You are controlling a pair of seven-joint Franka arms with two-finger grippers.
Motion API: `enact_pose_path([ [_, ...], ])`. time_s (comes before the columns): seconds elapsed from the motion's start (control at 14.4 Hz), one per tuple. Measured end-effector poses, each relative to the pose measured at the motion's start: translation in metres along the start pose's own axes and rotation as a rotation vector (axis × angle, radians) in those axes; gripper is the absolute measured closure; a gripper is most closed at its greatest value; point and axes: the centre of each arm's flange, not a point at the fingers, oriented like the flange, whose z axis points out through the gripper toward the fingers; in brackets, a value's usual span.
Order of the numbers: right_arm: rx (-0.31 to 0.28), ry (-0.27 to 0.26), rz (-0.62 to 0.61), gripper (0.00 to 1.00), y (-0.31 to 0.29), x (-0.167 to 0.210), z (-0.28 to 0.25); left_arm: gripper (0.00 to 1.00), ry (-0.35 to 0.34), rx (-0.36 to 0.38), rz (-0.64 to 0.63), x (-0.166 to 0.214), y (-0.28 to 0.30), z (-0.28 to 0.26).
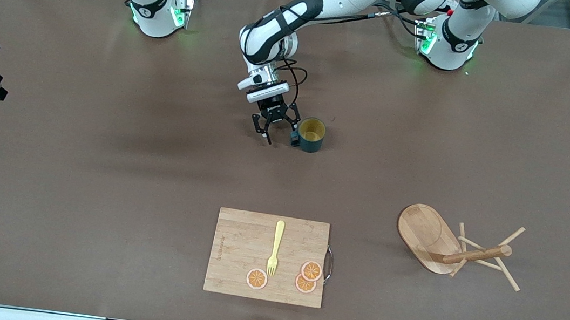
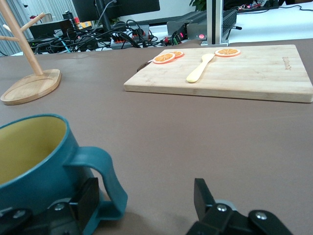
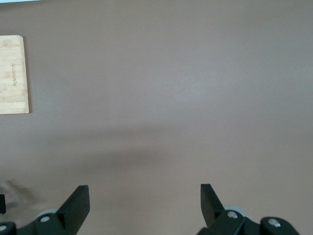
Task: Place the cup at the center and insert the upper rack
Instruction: 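Close the left gripper on the mug handle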
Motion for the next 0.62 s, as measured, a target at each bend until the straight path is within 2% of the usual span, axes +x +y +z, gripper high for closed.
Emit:
enact_pose_path([
  [0.42,0.000,0.000,0.000,0.00,0.000,0.000,0.000,0.16,-0.005,-0.008,-0.008,0.002,0.004,0.010],
  [0.62,0.000,0.000,0.000,0.00,0.000,0.000,0.000,0.21,-0.009,-0.013,-0.007,0.001,0.005,0.015],
])
